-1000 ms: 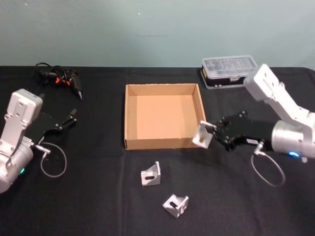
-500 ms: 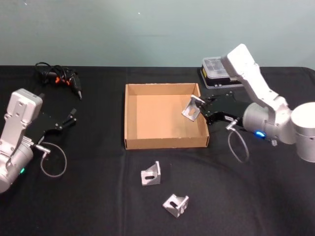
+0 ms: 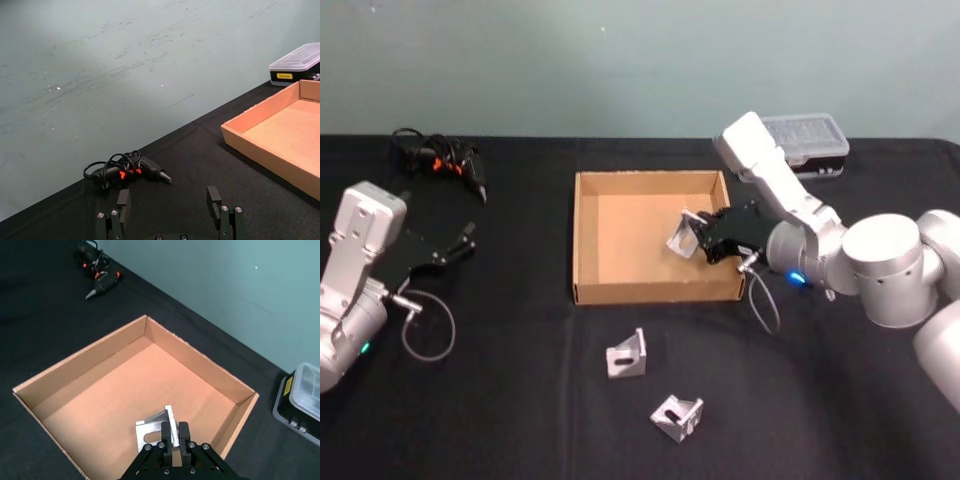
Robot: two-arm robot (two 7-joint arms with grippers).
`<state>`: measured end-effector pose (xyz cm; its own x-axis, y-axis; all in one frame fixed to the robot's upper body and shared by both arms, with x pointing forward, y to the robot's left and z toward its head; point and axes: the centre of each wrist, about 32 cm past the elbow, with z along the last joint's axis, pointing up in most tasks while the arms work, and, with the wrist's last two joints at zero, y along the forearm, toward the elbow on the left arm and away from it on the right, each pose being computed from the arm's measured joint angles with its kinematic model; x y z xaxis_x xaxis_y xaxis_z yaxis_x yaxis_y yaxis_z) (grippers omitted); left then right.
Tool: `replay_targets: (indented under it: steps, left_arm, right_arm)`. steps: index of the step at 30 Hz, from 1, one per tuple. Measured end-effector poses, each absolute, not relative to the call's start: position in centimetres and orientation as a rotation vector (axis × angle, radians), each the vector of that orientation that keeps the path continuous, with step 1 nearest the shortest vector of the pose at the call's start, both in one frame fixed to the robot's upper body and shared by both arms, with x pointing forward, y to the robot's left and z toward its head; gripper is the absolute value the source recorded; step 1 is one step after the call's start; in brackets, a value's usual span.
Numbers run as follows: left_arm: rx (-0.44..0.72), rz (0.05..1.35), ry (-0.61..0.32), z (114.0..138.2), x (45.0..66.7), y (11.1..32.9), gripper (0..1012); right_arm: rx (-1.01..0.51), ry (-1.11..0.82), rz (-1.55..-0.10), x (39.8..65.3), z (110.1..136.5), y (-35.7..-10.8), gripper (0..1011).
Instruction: Use one hand to pick up the angle iron from the table and place it into the box.
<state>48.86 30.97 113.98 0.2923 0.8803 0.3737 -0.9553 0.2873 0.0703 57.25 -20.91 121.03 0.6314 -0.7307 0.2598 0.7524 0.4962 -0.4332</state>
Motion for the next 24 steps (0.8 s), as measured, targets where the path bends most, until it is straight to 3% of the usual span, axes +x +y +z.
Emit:
replay_targets:
  steps: [16,24]
  left_arm:
    - [0.304,1.248,-0.285,114.0,48.9,31.0,1000]
    - [0.305,1.248,-0.285,114.0,48.9,31.0,1000]
  right_arm:
    - [-0.578,-0.037,-0.906,57.7,119.8,-20.4,106]
    - [-0.538,-0.052,-0.932,57.5,119.7,-20.7,311]
